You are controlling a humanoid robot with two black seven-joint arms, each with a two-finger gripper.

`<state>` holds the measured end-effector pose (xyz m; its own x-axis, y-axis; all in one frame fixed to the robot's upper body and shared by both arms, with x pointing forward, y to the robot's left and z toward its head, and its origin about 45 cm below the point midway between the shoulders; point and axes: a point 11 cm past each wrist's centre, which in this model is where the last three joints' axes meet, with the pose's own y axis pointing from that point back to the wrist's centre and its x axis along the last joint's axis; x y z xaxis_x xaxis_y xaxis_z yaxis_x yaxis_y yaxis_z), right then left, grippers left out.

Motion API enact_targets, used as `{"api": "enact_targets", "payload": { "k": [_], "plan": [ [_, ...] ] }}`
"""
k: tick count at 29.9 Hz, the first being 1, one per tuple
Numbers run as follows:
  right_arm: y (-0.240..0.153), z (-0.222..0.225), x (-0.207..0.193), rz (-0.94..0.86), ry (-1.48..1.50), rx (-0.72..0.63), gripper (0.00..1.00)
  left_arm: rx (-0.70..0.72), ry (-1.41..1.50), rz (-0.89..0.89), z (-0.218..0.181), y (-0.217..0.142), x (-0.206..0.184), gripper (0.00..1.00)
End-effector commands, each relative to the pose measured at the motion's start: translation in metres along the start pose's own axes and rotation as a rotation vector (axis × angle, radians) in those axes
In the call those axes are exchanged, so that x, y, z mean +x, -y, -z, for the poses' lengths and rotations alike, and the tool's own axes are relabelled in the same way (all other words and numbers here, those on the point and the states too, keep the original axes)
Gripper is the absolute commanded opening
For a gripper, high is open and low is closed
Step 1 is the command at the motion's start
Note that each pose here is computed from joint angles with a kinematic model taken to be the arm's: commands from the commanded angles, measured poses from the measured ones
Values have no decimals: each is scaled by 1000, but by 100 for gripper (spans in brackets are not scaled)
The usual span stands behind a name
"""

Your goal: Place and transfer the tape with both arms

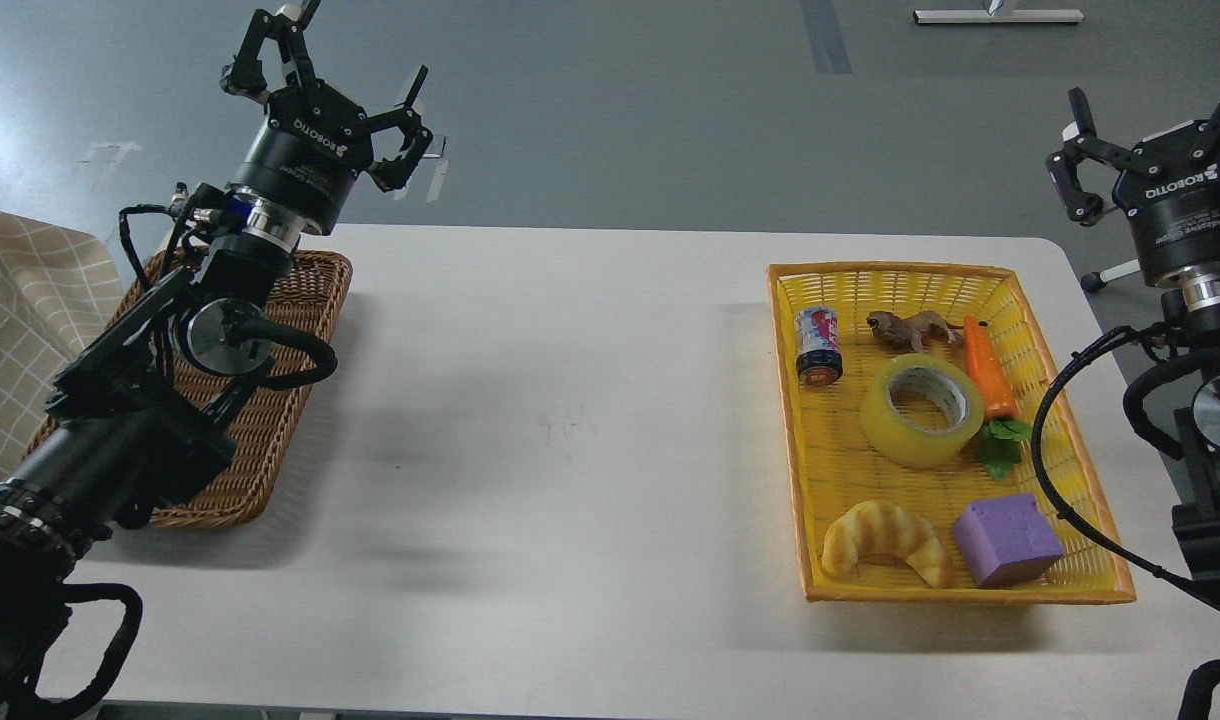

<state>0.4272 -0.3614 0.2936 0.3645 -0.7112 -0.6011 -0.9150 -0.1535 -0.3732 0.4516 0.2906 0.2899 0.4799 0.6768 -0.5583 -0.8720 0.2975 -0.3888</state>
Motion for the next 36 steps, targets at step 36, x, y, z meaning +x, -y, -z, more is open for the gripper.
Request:
{"api": "enact_targets", "payload": {
  "k": [36],
  "plan": [
    [-3, -1, 1, -2, 0, -3, 100, 29, -10, -1, 13, -3, -1, 98]
  ]
}}
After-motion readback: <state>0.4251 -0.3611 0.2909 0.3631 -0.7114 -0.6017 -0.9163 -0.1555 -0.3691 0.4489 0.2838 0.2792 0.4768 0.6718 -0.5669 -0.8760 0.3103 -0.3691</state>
